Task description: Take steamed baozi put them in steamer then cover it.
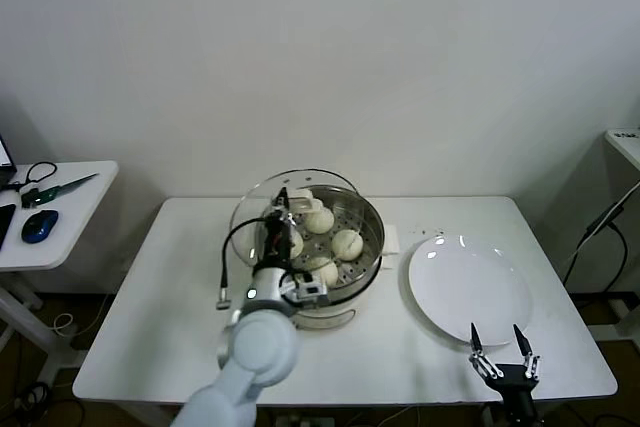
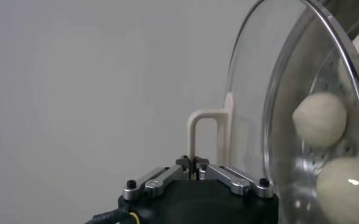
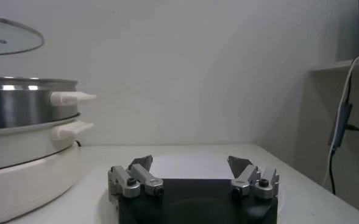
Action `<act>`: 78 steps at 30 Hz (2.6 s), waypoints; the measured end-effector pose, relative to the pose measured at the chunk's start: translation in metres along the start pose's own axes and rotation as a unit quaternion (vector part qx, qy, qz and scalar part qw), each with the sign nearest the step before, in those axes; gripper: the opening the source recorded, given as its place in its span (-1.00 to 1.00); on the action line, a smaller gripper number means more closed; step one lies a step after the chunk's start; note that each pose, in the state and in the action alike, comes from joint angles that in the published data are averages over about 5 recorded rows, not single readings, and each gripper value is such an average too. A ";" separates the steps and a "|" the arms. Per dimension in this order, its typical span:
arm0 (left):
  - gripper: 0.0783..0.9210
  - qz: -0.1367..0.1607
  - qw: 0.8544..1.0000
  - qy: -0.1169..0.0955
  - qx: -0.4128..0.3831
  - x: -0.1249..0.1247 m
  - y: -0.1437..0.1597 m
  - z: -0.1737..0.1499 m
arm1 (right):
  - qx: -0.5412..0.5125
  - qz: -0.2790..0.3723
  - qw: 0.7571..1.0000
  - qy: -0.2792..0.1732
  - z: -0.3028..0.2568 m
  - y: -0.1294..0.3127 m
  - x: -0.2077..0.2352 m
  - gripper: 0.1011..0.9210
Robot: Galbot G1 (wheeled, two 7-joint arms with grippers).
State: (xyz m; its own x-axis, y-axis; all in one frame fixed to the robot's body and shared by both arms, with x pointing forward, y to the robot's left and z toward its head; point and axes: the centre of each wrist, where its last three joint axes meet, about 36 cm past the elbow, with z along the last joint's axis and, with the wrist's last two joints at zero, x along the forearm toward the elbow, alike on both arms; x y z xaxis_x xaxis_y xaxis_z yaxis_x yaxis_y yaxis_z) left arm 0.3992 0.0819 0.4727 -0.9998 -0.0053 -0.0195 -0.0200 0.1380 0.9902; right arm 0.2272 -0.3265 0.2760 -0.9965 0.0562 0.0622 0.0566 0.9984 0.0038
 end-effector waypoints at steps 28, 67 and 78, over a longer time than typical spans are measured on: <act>-0.87 0.011 0.999 -0.001 -0.040 -0.009 -0.057 -0.045 | -0.002 0.015 1.000 -0.011 -0.001 -0.005 0.001 0.76; 0.52 0.031 0.997 -0.047 0.053 0.038 -0.017 -0.008 | -0.014 0.026 0.999 -0.013 -0.009 0.007 -0.008 0.76; 0.77 0.027 0.967 -0.063 0.244 0.057 -0.001 0.063 | -0.010 0.014 1.000 -0.010 -0.011 0.011 -0.016 0.76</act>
State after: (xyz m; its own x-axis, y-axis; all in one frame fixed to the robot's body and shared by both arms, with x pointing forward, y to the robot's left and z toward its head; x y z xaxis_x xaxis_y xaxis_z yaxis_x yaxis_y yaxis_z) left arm 0.3421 0.1439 0.4623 -0.9913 0.1308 -0.0172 0.0632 0.5856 0.8082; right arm 0.2441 -0.3160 0.2859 -0.9955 0.0846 0.0435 0.0856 0.9961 0.0223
